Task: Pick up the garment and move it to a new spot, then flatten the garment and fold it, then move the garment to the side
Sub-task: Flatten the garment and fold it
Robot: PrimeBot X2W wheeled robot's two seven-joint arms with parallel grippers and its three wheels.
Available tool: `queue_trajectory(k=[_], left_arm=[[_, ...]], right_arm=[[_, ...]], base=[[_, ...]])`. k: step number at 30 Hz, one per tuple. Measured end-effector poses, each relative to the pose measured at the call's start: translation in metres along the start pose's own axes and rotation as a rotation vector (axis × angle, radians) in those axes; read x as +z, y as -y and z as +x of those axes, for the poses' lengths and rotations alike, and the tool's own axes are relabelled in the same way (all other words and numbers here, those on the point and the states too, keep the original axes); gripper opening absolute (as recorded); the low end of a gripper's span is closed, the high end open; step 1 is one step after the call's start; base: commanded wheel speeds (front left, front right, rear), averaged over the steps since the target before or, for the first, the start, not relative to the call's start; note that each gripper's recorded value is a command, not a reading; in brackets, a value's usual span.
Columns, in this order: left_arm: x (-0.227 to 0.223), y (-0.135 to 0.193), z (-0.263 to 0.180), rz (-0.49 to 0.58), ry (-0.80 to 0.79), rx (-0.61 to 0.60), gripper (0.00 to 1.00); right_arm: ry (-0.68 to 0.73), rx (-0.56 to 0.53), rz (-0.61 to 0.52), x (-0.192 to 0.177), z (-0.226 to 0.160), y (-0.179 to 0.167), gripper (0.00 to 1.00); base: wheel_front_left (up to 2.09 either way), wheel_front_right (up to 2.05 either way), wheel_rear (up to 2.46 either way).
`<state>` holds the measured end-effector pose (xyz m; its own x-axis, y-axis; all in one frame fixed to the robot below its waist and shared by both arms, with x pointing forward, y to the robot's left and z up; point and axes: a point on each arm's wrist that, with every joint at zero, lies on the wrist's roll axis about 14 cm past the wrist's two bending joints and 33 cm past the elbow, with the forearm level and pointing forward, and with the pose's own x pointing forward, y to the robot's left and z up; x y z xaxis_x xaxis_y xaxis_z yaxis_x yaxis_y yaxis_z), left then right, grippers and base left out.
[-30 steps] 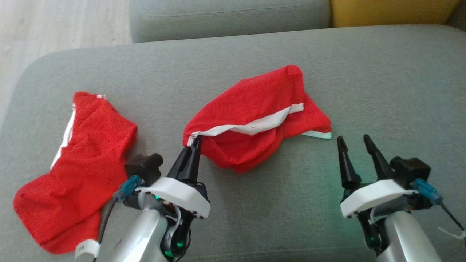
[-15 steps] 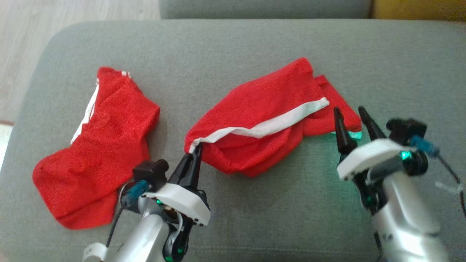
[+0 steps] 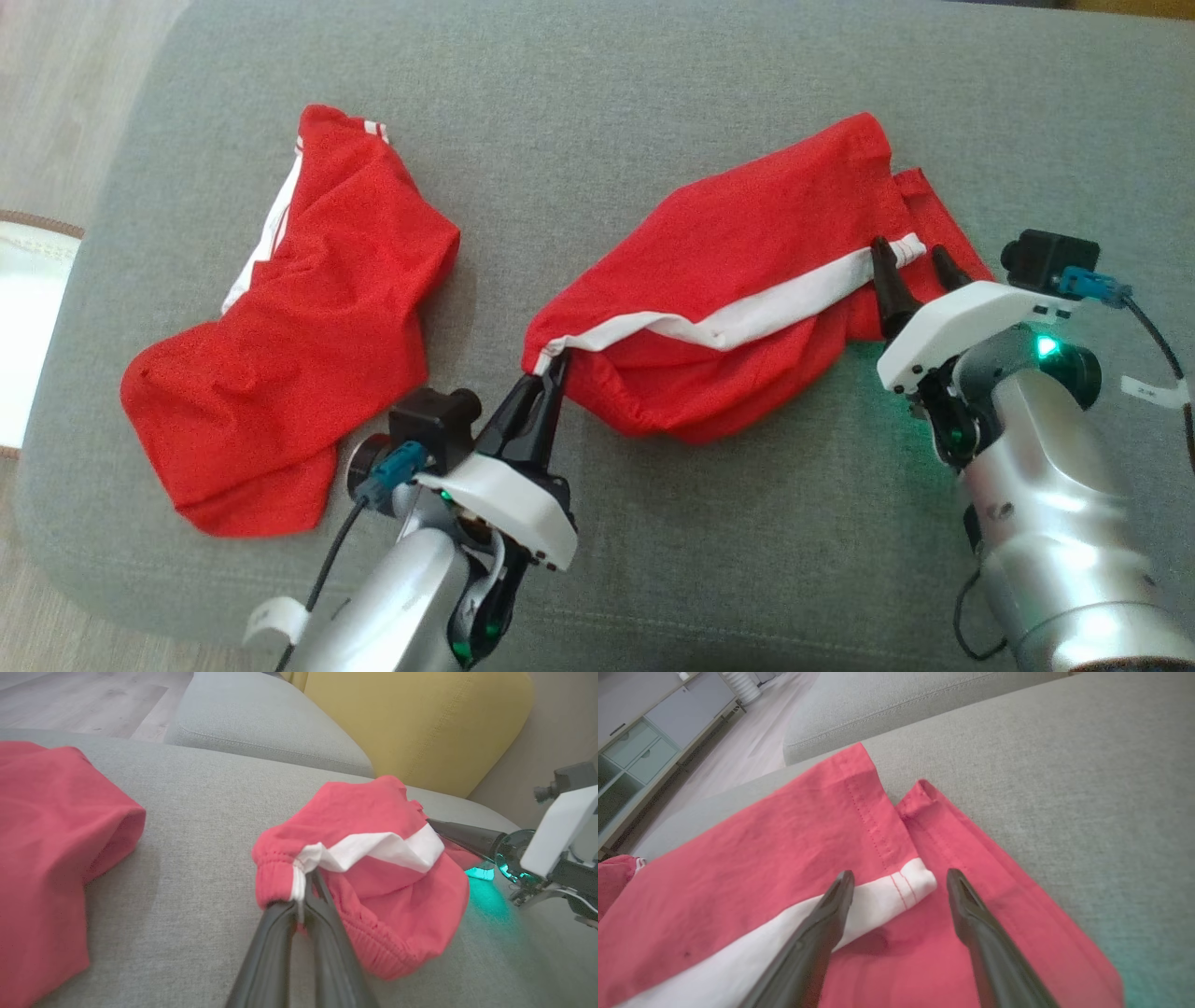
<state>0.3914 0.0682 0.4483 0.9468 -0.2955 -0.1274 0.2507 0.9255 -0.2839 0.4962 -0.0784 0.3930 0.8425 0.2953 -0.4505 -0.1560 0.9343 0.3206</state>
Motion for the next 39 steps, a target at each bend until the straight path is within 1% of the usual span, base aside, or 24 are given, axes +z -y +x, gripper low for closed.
queue_trajectory(k=[9, 10, 12, 13, 20, 26, 33, 36, 39], left_arm=[[-0.003, 0.002, 0.001, -0.008, -0.008, -0.005, 0.00], [-0.003, 0.002, 0.002, -0.008, -0.008, -0.006, 0.00], [-0.003, 0.002, 0.002, -0.008, -0.009, -0.008, 0.00], [-0.003, 0.003, 0.002, -0.008, -0.009, -0.009, 0.00], [-0.001, 0.007, 0.003, -0.006, -0.003, -0.021, 0.00], [0.008, 0.010, 0.004, -0.001, 0.021, -0.027, 0.00], [0.030, 0.015, 0.003, 0.072, 0.083, -0.070, 0.00], [0.041, 0.019, 0.002, 0.117, 0.109, -0.109, 0.00], [0.061, 0.023, 0.004, 0.163, 0.159, -0.143, 0.00]], right_arm=[[-0.031, -0.015, -0.007, -0.009, 0.006, 0.003, 1.00], [-0.034, -0.016, -0.007, -0.009, 0.007, 0.004, 0.76], [-0.037, -0.016, -0.012, -0.009, 0.007, 0.004, 0.04], [-0.036, -0.015, -0.014, -0.010, 0.007, 0.004, 0.00], [0.009, -0.003, -0.018, 0.000, 0.004, 0.000, 0.00], [0.092, 0.008, -0.038, 0.019, -0.007, -0.004, 0.00], [0.314, 0.042, -0.016, 0.087, -0.036, -0.011, 0.00], [0.410, 0.054, -0.009, 0.120, -0.056, -0.011, 0.00], [0.494, 0.060, -0.010, 0.147, -0.079, -0.007, 0.00]], base=[[0.00, 0.00, 0.00], [0.00, 0.00, 0.00], [0.00, 0.00, 0.00], [0.00, 0.00, 0.00], [0.00, 0.00, 0.00], [0.00, 0.00, 0.00], [0.00, 0.00, 0.00], [0.00, 0.00, 0.00], [0.00, 0.00, 0.00]])
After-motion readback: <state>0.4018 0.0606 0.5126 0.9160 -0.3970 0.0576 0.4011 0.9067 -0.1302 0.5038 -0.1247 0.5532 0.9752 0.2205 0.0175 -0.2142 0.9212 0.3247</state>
